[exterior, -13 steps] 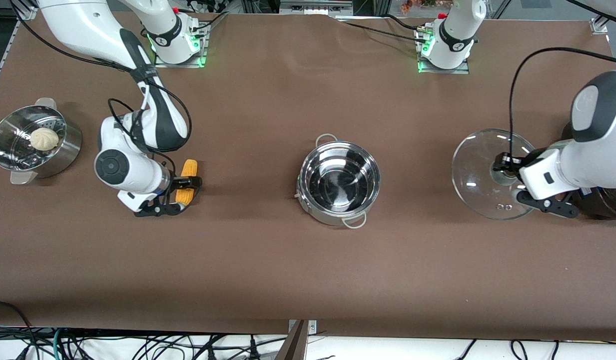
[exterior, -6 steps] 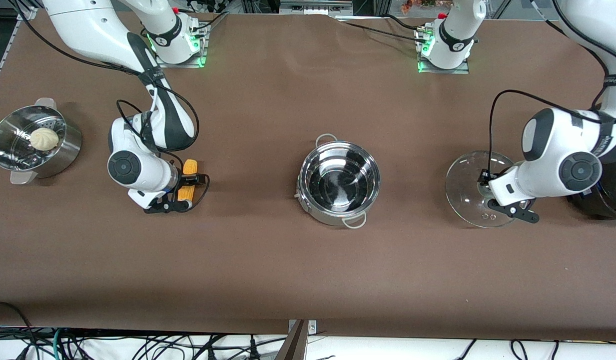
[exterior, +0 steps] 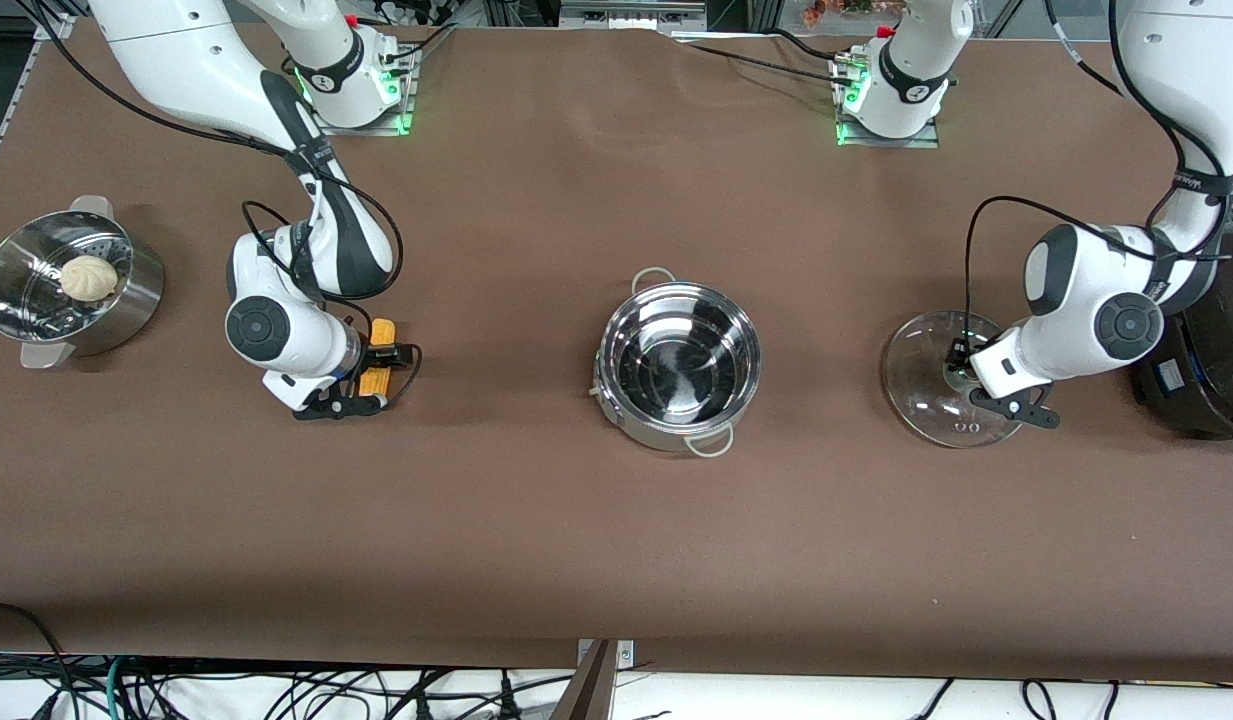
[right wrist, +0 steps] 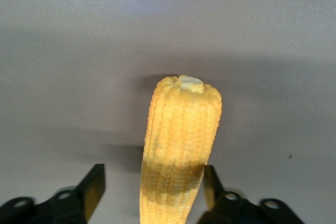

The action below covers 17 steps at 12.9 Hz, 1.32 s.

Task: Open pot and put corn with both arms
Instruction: 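Carry corn to the pot with the right gripper while the left gripper places the lid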

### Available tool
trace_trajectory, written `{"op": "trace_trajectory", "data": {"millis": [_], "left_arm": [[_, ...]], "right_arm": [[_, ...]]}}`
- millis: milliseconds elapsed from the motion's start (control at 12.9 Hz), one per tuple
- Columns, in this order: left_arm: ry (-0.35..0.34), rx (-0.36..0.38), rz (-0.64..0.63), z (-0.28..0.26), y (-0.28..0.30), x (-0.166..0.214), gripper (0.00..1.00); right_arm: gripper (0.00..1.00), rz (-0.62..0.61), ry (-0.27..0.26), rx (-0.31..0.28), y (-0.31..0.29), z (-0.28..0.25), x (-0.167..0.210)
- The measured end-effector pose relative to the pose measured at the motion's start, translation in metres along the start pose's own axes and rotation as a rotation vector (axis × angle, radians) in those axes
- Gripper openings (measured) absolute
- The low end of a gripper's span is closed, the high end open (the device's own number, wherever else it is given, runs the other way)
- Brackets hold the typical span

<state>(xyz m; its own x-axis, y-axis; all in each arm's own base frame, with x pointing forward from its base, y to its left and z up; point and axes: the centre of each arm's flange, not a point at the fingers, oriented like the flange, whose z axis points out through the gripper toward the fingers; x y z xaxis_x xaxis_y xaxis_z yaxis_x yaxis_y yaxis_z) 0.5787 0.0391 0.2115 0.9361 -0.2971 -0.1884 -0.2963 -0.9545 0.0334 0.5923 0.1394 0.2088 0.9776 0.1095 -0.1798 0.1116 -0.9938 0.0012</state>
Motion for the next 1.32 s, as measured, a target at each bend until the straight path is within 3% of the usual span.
{"op": "trace_trajectory", "data": {"millis": [78, 233, 389, 466, 622, 777, 855, 1088, 1321], "left_arm": [[-0.003, -0.004, 0.002, 0.004, 0.000, 0.001, 0.50], [-0.003, -0.005, 0.002, 0.004, 0.000, 0.000, 0.50], [-0.003, -0.006, 0.002, 0.004, -0.001, 0.000, 0.50], [-0.004, -0.008, 0.001, 0.006, -0.001, 0.000, 0.56], [-0.005, -0.010, -0.001, 0.007, -0.002, 0.000, 0.74], [0.001, -0.005, 0.001, -0.003, -0.002, 0.005, 0.96], [-0.012, -0.005, 0.006, -0.015, 0.000, 0.008, 1.00], [-0.048, 0.009, 0.021, -0.078, 0.007, 0.018, 1.00], [-0.035, 0.031, 0.027, -0.129, 0.014, 0.020, 1.00]], "right_arm": [[0.78, 0.001, -0.001, 0.000, 0.000, 0.000, 0.000], [0.59, 0.003, -0.006, -0.001, 0.002, 0.003, -0.001], [0.55, 0.004, -0.013, -0.002, 0.002, 0.010, -0.001], [0.52, 0.004, -0.011, -0.001, 0.002, 0.011, -0.001], [0.37, 0.005, -0.008, -0.001, 0.002, 0.010, 0.000], [0.33, 0.004, -0.001, 0.000, 0.002, 0.006, 0.002], [0.30, 0.004, 0.005, 0.001, 0.001, -0.001, 0.006], [0.26, -0.008, -0.006, 0.003, -0.008, -0.055, 0.024], [0.25, -0.045, 0.031, 0.012, -0.039, -0.117, 0.036]]}}
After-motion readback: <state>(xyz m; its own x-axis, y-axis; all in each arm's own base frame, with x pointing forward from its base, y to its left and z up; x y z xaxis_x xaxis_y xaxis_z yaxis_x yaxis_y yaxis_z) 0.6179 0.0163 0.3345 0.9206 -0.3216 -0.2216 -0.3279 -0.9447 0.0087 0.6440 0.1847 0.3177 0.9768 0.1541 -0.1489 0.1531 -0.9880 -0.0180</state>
